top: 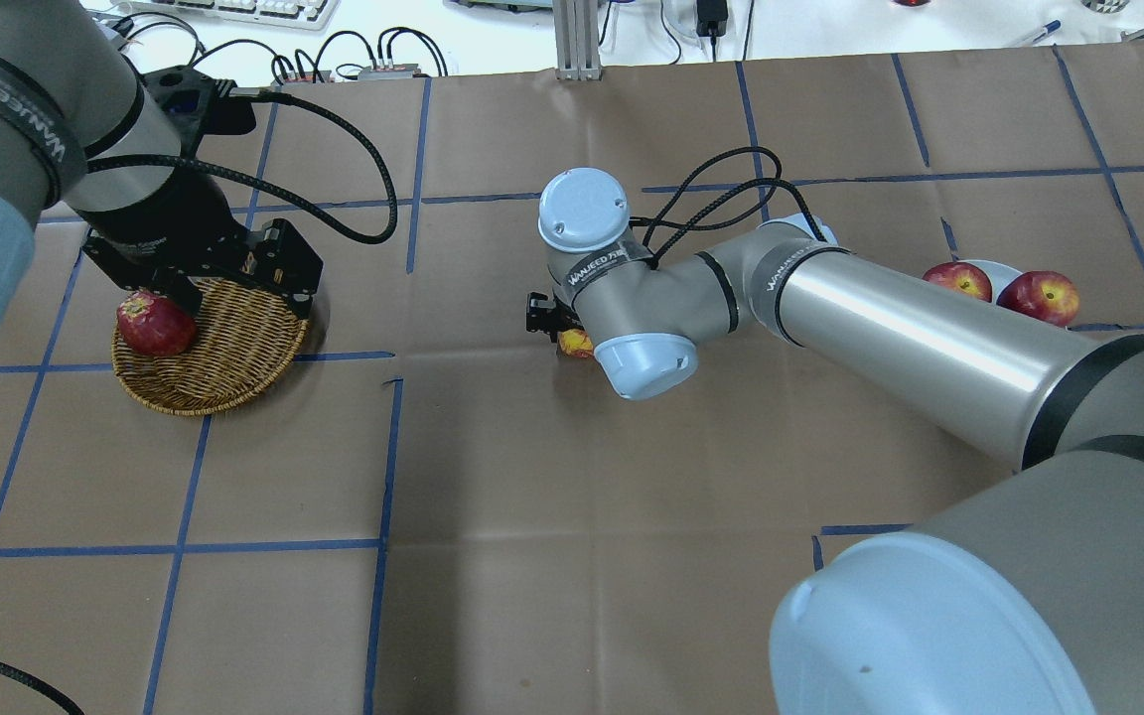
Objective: Transfer apple from basket to plate
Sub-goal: 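Close the right gripper on the apple and lift it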
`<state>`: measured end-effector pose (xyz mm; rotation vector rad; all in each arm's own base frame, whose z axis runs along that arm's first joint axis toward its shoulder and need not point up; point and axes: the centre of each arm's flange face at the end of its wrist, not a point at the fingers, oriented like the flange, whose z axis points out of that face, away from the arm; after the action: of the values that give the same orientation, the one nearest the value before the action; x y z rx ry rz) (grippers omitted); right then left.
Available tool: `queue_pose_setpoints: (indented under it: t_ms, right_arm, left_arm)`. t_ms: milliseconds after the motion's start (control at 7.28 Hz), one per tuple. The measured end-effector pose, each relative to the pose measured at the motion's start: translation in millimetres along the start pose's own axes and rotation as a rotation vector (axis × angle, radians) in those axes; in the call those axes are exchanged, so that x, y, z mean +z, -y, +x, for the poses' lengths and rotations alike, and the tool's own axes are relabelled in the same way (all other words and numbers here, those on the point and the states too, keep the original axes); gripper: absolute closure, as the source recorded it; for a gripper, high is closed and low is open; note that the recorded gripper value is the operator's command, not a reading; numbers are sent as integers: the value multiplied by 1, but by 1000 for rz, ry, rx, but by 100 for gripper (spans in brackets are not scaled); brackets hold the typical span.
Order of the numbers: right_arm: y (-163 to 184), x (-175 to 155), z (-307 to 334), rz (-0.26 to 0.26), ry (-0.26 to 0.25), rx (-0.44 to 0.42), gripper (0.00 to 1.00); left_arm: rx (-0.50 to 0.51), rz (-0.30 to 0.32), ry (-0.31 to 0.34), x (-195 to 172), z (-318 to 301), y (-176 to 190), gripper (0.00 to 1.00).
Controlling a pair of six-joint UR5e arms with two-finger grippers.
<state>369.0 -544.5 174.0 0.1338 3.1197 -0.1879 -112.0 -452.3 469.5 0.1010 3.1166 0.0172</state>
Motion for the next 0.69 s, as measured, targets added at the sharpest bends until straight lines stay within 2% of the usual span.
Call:
queue_pose_setpoints:
  t_ms: [137,412,687]
  right_arm:
    - [2,-1,0,3,4,-1,49]
    - [8,-8,2,15,11,4,50]
    - [28,-41,3,60,31,19,50]
  left_arm:
    - [0,-1,1,0,0,0,1]
    - [0,-7,5,2,-1,0,1]
    - [1,-21,3,10,-1,-2,1]
